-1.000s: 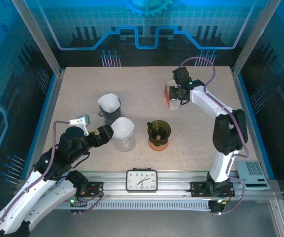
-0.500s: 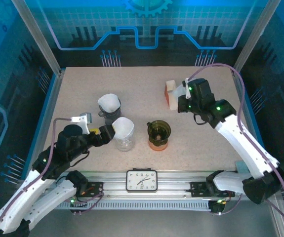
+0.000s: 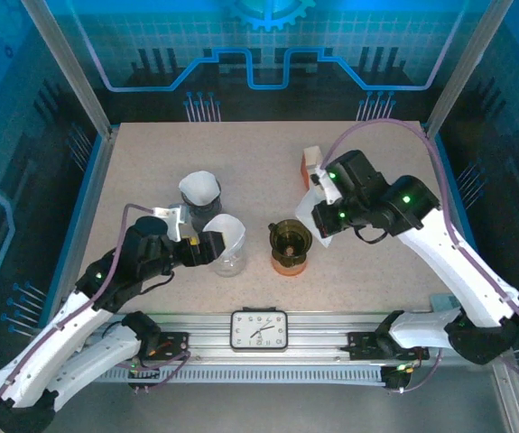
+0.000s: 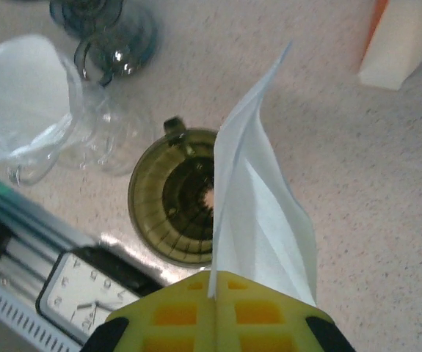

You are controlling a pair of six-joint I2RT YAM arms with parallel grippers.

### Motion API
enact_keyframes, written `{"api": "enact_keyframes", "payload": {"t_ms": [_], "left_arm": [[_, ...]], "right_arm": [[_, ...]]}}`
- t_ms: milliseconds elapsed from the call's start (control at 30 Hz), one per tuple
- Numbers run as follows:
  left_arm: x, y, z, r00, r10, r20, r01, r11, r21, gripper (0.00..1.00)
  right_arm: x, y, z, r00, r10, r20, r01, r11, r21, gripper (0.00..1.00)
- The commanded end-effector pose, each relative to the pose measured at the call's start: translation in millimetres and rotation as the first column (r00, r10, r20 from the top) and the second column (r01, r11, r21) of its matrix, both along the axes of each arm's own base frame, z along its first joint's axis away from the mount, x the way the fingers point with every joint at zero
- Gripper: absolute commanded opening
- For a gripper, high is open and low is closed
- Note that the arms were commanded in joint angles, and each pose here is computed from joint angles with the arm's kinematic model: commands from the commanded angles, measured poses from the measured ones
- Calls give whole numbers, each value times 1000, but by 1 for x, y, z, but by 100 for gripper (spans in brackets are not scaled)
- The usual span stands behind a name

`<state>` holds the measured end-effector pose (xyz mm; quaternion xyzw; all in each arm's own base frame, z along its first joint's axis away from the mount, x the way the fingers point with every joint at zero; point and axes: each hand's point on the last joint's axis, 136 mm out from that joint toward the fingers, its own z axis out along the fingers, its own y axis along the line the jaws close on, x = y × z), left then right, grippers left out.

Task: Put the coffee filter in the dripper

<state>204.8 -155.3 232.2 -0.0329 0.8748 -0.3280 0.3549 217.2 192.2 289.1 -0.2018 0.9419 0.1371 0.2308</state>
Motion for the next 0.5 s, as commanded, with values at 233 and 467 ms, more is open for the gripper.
{"api": "enact_keyframes", "payload": {"t_ms": [233, 467], "left_arm": [[-5, -13, 17, 994, -97, 55, 99, 995, -32, 99], [-7, -15, 14, 992, -118, 52, 119, 992, -31, 99]], "right_arm": [[-18, 16, -26, 970, 90, -224, -134, 972, -191, 2], [-9, 27, -33, 962, 108, -251, -170, 956, -239, 3]]}}
